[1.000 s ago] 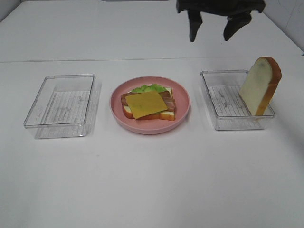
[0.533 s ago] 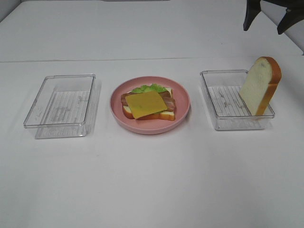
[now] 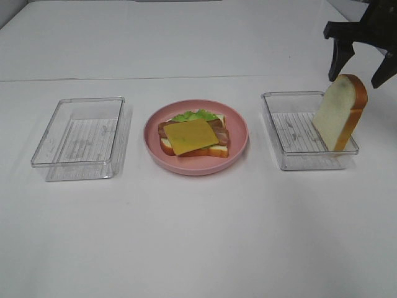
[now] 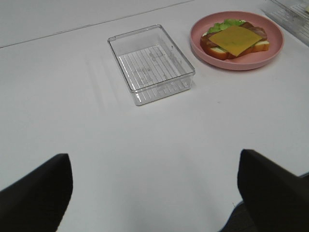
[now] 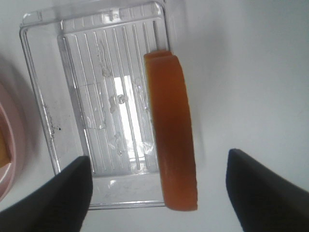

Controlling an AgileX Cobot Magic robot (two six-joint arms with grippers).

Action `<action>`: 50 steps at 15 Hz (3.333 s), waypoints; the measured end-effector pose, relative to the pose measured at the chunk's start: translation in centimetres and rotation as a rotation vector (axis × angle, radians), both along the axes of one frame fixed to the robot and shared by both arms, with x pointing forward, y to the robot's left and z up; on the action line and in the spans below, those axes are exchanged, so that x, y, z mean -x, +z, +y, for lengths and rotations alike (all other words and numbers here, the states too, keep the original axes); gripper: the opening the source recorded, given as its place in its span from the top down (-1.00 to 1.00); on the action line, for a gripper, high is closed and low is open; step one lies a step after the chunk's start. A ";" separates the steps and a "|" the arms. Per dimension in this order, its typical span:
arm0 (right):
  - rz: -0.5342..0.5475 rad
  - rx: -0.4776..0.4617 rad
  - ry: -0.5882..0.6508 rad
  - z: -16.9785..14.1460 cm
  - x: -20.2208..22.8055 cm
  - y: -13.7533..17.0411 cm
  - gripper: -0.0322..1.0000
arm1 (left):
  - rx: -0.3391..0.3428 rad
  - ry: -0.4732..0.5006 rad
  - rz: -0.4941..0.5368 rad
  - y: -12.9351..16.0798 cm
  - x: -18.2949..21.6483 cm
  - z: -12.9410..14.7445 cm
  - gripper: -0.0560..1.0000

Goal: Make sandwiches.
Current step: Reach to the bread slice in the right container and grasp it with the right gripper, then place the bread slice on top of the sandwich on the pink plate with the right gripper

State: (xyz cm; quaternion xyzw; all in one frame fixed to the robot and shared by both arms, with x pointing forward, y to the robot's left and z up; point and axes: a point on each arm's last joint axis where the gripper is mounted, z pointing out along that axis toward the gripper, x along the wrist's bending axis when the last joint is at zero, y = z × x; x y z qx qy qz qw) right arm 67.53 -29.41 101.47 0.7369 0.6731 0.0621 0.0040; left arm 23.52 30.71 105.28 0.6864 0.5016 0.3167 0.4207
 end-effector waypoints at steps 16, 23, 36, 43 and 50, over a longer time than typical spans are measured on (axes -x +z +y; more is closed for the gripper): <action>-0.052 -0.119 -0.011 1.1 0.8 2.5 0.58 | 0.000 0.000 0.000 0.0 0.0 0.0 -0.76; -0.167 -0.421 -0.052 3.5 6.0 6.6 0.58 | -0.001 0.001 0.000 0.0 0.0 0.0 -0.76; -0.161 -0.822 -0.202 15.2 7.1 -6.9 0.58 | -0.001 0.001 0.000 0.0 0.0 0.0 -0.76; -0.076 -0.923 -0.270 16.4 4.6 -11.1 0.58 | 0.000 0.001 -0.001 0.0 0.0 0.0 -0.76; -0.073 -0.907 -0.249 16.4 4.7 -11.3 -0.27 | 0.000 0.001 -0.001 0.0 0.0 0.0 -0.76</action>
